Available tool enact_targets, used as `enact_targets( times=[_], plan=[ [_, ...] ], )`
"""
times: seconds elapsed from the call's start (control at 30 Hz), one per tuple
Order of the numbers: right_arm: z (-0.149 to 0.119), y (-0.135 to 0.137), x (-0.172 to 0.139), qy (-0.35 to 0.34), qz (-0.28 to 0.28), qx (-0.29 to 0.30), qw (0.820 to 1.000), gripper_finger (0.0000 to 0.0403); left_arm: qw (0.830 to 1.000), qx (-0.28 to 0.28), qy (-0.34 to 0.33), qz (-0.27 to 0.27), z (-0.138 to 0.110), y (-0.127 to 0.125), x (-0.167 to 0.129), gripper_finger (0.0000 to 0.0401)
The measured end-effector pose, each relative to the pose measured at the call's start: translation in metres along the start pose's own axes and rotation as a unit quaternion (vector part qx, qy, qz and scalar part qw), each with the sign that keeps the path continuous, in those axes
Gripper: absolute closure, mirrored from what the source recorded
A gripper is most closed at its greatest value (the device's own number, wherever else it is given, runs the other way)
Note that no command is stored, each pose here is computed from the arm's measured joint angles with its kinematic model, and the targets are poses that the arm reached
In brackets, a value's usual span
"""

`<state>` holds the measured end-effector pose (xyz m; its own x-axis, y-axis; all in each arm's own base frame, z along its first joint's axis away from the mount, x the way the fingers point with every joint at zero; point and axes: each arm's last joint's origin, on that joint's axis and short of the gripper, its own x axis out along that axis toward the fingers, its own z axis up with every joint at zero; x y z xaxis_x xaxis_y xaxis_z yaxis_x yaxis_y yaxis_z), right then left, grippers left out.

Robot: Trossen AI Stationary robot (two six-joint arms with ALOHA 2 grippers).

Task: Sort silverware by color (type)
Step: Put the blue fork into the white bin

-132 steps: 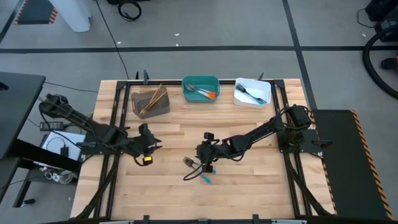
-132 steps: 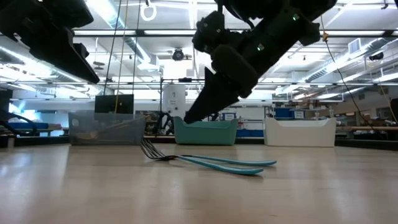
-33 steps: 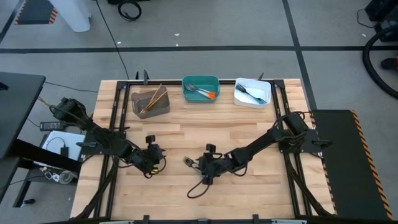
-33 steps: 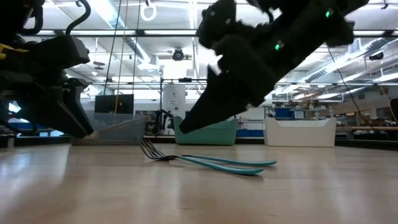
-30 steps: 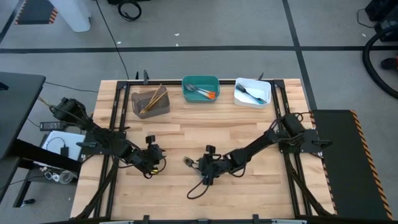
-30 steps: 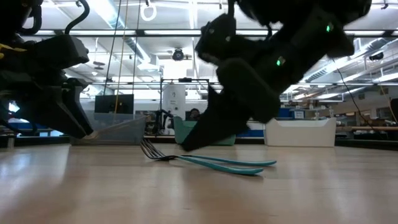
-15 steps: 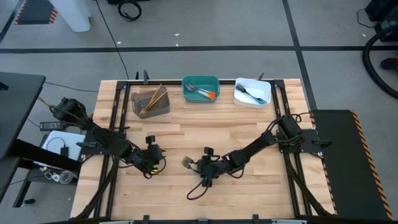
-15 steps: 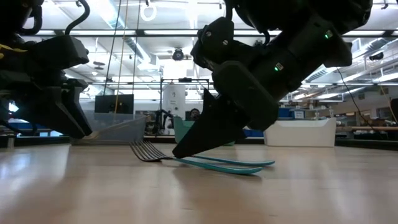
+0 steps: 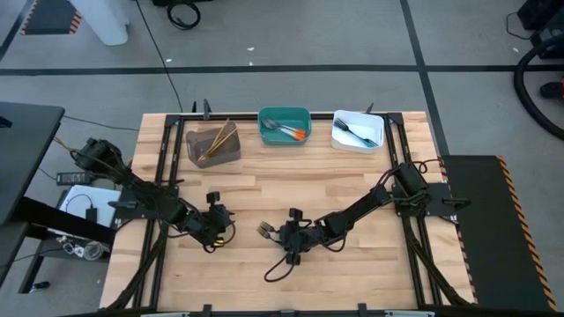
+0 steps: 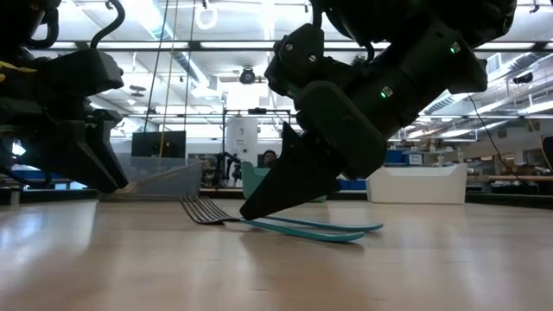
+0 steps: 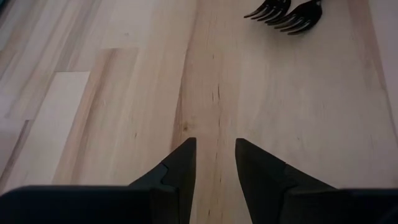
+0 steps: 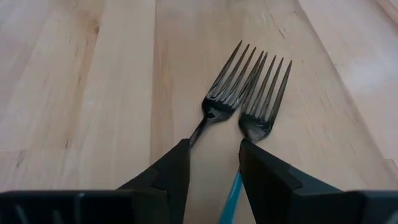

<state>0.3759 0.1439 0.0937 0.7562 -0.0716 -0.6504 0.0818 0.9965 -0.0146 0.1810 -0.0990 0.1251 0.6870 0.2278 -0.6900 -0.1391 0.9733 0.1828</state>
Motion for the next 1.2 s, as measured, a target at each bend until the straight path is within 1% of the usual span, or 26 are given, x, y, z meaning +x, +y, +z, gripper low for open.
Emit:
enact_targets(
  times=[0.5, 0.77, 0.93, 1.03, 1.2],
  plan=[
    [-0.003, 0.0, 0.001, 0.016, 0.011, -0.001, 1.0, 0.0325, 1.0, 0.001, 0.004, -0.008, 0.0, -0.001, 0.0, 0.028],
    [-0.002, -0.008, 0.003, 0.032, 0.03, 0.01, 0.999, 0.0393, 1.0, 0.001, 0.007, -0.015, -0.001, -0.001, 0.0, 0.028],
    [0.001, -0.012, 0.003, 0.033, 0.031, 0.003, 0.999, 0.0393, 1.0, 0.0, 0.008, -0.021, 0.0, -0.002, 0.0, 0.028],
    [0.003, -0.016, 0.003, 0.034, 0.035, -0.01, 0.999, 0.0397, 1.0, 0.001, 0.007, -0.022, 0.0, -0.002, 0.0, 0.028],
    [0.01, -0.028, -0.001, 0.04, 0.026, -0.04, 0.998, 0.0398, 1.0, 0.009, 0.013, -0.02, -0.001, -0.001, 0.0, 0.028]
  ],
)
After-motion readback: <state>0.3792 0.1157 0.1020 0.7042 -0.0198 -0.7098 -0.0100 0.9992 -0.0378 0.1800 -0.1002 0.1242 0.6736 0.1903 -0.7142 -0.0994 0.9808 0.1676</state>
